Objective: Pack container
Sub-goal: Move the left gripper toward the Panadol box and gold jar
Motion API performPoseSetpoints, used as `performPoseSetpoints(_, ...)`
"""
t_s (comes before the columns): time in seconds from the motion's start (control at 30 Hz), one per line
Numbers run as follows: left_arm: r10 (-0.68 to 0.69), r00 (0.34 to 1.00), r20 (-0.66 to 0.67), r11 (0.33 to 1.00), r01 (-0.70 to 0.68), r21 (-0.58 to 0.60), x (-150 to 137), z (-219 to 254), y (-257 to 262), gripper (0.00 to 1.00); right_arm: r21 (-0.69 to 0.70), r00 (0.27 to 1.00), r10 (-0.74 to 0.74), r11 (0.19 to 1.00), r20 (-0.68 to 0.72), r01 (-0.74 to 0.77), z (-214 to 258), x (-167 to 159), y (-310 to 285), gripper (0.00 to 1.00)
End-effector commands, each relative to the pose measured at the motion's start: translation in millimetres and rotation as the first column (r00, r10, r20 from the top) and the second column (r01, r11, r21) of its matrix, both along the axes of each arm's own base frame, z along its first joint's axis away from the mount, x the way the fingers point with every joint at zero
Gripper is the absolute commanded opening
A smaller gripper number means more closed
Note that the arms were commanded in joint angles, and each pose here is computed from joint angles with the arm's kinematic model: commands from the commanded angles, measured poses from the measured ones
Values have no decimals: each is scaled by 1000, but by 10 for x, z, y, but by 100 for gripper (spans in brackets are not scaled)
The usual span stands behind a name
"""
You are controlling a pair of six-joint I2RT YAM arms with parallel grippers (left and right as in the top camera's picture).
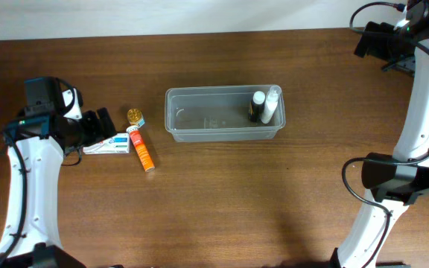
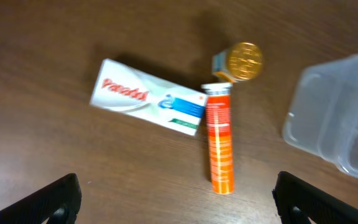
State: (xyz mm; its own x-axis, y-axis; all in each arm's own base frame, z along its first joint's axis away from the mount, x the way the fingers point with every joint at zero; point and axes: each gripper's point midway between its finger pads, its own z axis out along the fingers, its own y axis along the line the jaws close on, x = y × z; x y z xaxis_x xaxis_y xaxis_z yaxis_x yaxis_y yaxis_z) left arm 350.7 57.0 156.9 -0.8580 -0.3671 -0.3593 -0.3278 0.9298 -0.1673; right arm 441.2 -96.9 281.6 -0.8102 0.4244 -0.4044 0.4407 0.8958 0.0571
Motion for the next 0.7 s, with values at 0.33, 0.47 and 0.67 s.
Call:
performPoseSetpoints(0.33,406,891,-203,896,-432,-102,203,-783,121,99,0,1000,-2,1000,20,2,74,-16,24,98)
performPoseSetpoints(0.47,432,872,-228,874,-468,-131,262,-920,89,99,0,1000,-2,1000,20,2,74,-16,24,98)
performPoseSetpoints(0.67,428,872,-238,873,-467,-142,333,-1065,82,99,0,1000,-2,1000,20,2,74,-16,24,98)
